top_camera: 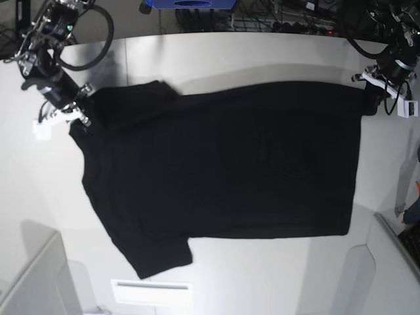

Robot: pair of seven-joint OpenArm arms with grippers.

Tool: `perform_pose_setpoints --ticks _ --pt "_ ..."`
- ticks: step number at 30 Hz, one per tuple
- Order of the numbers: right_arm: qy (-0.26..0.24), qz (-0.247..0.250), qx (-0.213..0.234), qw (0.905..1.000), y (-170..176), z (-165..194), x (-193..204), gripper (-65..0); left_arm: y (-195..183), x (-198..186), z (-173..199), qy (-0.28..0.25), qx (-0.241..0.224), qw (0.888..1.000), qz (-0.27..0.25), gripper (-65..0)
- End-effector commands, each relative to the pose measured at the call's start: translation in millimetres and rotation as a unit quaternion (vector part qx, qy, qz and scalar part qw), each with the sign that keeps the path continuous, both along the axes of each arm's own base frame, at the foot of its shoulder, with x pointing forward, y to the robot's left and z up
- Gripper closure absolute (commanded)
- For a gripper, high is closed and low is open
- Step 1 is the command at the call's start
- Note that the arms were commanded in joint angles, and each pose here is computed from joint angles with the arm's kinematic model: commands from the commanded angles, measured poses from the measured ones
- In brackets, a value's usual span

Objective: Fold the T-shirt properly
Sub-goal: 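Lift the shoulder corners and drag the shirt toward the robot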

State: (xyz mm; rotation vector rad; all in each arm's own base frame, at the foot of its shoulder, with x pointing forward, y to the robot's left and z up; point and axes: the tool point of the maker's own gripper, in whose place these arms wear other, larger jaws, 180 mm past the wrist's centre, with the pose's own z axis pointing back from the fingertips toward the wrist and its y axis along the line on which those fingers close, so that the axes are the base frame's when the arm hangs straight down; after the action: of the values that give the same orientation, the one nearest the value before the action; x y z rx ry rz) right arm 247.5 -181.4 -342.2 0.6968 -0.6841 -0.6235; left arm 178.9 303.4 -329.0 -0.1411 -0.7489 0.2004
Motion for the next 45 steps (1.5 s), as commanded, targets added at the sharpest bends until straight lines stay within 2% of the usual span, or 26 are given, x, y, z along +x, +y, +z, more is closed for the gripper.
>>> perform_pose_setpoints --ticks 1,3,6,11,21,23,27,33,38,44,45 --pt "-0.017 -0.004 0.004 0.9998 -3.1 8.8 10.3 0.0 1.0 6.1 9.4 -0.017 0.006 1.0 -0.006 0.0" --pt "-0.021 -0.007 0.016 0.9996 -3.6 7.9 23.7 0.0 2.0 12.5 12.8 -0.026 0.003 1.0 0.0 0.0" --pt "-0.019 -0.015 0.037 0.999 -5.2 1.7 41.3 0.0 6.5 24.3 17.4 -0.039 -0.019 0.998 0.037 0.0" --pt "-0.007 -0.032 0.069 0.9971 -6.6 -3.4 61.8 0.0 8.6 46.3 30.1 -0.07 -0.026 0.996 0.042 0.0" --pt "-0.014 -0.038 0.099 0.9942 -9.6 1.0 99.1 0.0 -5.6 83.7 23.9 -0.049 0.016 0.998 0.02 0.0" --pt "-0.015 -0.043 0.093 0.9946 -13.7 1.4 104.7 0.0 -0.1 85.9 19.3 -0.042 0.018 0.999 0.029 0.0" --pt "-0.015 -0.05 0.051 0.9973 -23.1 2.8 116.9 0.0 4.3 91.2 8.5 -0.027 0.012 0.999 0.036 0.0" --pt "-0.018 -0.051 0.05 0.9973 -24.2 5.3 122.3 0.0 4.2 104.7 11.3 -0.038 0.001 0.998 0.04 0.0" --pt "-0.007 -0.053 0.058 0.9969 -22.4 -2.0 122.6 0.0 6.0 107.7 -1.0 -0.024 -0.019 0.999 0.045 0.0" --pt "-0.005 -0.047 0.064 0.9968 -18.4 -2.3 121.7 0.0 5.9 108.6 -1.0 -0.025 -0.02 0.998 0.045 0.0" --pt "-0.005 -0.048 0.063 0.9968 -19.0 -2.5 120.7 -6.2 5.9 108.6 -1.0 -0.025 -0.02 0.998 0.045 0.0"
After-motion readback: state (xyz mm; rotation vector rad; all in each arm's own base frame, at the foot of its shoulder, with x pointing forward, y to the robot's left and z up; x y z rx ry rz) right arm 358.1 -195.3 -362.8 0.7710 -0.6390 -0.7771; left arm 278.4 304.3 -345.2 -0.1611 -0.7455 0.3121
